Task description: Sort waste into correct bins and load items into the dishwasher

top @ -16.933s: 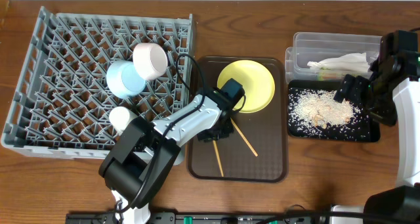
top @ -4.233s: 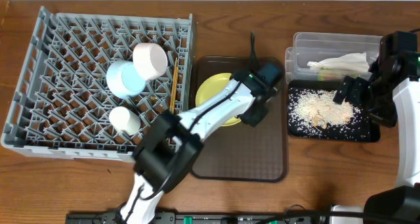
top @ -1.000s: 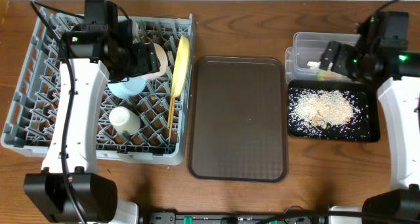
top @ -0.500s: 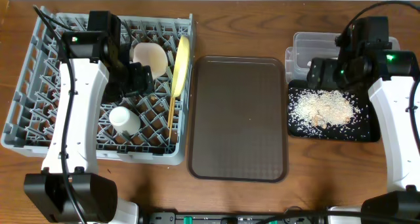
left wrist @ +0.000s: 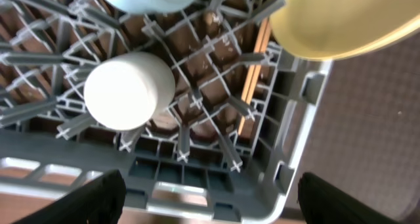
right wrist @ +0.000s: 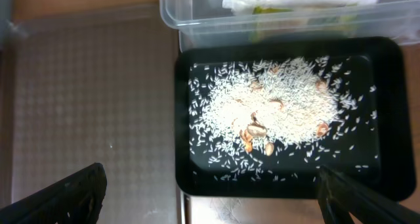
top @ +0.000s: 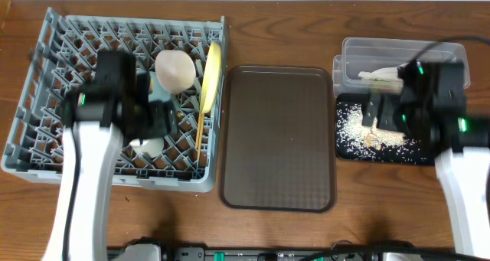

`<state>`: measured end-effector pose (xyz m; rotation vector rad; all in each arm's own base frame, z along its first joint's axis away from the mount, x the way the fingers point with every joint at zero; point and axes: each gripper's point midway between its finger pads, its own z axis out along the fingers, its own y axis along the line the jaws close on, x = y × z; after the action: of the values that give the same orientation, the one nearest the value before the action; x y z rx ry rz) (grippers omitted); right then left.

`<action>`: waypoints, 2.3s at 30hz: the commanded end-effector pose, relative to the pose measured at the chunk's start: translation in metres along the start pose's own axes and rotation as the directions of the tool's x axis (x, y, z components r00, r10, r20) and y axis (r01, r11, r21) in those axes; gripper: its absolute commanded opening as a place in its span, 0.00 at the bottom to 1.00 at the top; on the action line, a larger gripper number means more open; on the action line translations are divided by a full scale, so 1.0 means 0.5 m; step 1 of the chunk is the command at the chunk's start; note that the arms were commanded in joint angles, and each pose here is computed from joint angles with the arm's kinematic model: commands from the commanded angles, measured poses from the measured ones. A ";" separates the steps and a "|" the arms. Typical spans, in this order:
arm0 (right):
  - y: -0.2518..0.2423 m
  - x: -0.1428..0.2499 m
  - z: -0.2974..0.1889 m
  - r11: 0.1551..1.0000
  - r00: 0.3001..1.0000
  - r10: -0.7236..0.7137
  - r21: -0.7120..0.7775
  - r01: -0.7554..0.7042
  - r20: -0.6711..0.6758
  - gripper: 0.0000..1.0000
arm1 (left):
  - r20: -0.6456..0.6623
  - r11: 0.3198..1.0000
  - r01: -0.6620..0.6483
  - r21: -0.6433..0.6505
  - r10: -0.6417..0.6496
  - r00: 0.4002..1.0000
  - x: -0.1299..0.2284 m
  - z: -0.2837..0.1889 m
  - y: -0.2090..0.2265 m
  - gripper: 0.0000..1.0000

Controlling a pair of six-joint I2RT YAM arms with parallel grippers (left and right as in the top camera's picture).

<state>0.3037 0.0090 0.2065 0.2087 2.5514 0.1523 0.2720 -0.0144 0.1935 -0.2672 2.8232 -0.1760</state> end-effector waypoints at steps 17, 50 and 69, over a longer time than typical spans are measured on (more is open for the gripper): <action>-0.036 0.140 -0.155 1.000 0.974 -0.016 0.026 0.010 0.227 0.99 | 0.493 0.995 -0.079 0.066 0.037 0.869 0.105 -0.140 0.013 0.96; -0.022 0.140 -0.142 0.995 0.860 -0.075 -0.025 0.102 0.505 0.99 | 0.491 0.995 -0.079 0.065 0.037 0.870 0.104 -0.139 0.013 0.97; 0.011 0.092 -0.096 0.974 0.440 -0.058 -0.046 0.223 0.896 0.99 | 0.491 0.995 -0.079 0.065 0.037 0.870 0.104 -0.139 0.013 0.97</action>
<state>0.2395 0.0207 0.2284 0.0045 1.4658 0.1593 0.2006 -0.0150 0.2466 -0.1779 2.3013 -0.2034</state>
